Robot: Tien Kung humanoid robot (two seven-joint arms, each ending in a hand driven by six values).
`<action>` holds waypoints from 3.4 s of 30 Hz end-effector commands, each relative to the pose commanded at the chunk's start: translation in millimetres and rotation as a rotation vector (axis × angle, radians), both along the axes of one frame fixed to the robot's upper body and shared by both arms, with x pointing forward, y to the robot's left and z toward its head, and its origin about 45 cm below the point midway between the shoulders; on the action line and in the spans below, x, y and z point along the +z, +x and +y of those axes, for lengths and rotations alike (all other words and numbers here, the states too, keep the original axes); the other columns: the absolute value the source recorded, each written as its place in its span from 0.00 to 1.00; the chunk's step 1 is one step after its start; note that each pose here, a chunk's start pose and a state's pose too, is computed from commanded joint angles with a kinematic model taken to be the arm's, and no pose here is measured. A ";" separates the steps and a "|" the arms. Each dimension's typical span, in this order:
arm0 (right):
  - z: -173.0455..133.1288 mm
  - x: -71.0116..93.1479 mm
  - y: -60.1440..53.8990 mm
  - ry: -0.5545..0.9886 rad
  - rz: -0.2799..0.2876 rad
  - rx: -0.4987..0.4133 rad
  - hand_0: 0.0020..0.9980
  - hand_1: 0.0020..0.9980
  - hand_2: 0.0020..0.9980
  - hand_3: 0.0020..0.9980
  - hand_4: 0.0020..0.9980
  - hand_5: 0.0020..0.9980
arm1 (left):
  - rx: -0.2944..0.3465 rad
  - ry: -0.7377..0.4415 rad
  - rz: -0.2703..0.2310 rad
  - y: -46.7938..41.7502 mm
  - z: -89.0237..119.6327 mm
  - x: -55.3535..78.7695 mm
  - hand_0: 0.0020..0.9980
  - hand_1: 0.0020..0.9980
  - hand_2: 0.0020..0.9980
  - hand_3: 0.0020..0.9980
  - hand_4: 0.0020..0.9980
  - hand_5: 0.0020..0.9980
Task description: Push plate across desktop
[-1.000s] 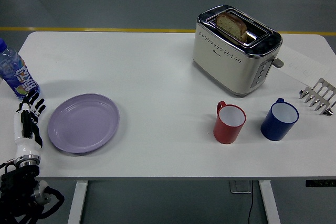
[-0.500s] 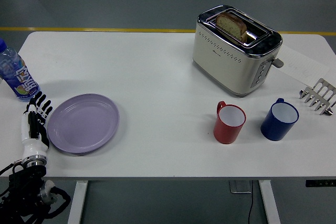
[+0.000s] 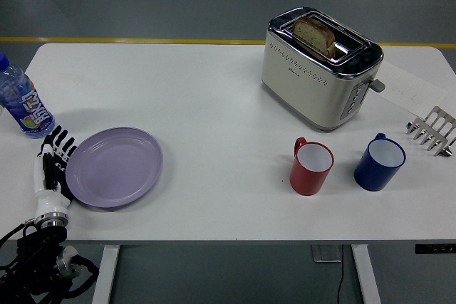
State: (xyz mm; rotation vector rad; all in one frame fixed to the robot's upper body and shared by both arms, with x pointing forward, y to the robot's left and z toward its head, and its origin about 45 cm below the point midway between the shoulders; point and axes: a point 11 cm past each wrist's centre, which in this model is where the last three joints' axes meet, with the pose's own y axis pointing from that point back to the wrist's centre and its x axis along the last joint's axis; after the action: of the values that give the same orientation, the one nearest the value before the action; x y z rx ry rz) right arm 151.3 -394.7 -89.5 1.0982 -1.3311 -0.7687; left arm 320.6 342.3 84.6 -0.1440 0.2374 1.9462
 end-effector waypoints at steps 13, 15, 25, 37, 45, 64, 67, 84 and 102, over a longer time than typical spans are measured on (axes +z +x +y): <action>-0.6 -0.6 -2.8 -0.003 0.011 0.013 0.57 0.53 0.61 0.60 0.11 0.62 | -0.073 -0.013 0.003 3.6 -21.4 0.2 0.78 0.81 0.89 0.85 0.46 1.00; -0.7 -0.7 -3.0 -0.003 0.012 0.013 0.57 0.53 0.61 0.60 0.11 0.62 | -0.079 -0.014 0.003 4.2 -23.6 0.3 0.78 0.81 0.89 0.85 0.46 1.00; 0.1 0.3 1.1 -0.002 0.001 0.015 0.57 0.53 0.61 0.60 0.11 0.62 | -0.150 -0.016 0.002 13.1 -45.8 3.2 0.77 0.81 0.88 0.85 0.46 1.00; 0.6 1.8 6.5 -0.001 -0.008 0.021 0.57 0.53 0.61 0.60 0.11 0.62 | -0.220 -0.015 0.003 21.9 -71.8 6.1 0.77 0.81 0.88 0.84 0.46 1.00; 0.3 2.5 8.2 -0.002 -0.009 0.027 0.57 0.53 0.61 0.60 0.11 0.61 | -0.248 -0.028 0.032 20.4 -82.7 1.1 0.77 0.81 0.88 0.84 0.46 1.00; -0.1 3.7 11.6 -0.003 -0.015 0.035 0.57 0.53 0.61 0.60 0.11 0.60 | -0.351 -0.033 0.058 23.1 -115.1 0.5 0.77 0.81 0.88 0.83 0.46 1.00; -0.1 3.9 12.2 -0.003 -0.016 0.036 0.57 0.53 0.61 0.60 0.11 0.60 | -0.364 -0.035 0.059 23.3 -119.0 1.0 0.77 0.81 0.88 0.83 0.46 1.00; -0.5 2.4 7.3 -0.003 -0.007 0.038 0.57 0.53 0.61 0.60 0.11 0.60 | -0.472 -0.022 0.080 18.9 -146.4 -1.7 0.77 0.81 0.88 0.83 0.45 1.00; -1.1 1.2 3.1 -0.003 0.004 0.040 0.57 0.53 0.61 0.60 0.11 0.60 | -0.519 -0.022 0.077 16.8 -160.8 -0.7 0.77 0.81 0.88 0.83 0.45 1.00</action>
State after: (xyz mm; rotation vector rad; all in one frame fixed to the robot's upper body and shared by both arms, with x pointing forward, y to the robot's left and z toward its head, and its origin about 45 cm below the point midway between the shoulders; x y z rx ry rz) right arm 154.4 -395.8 -88.3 1.1172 -1.3030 -0.7380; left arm 337.4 181.5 83.9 -0.0165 0.3127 1.4350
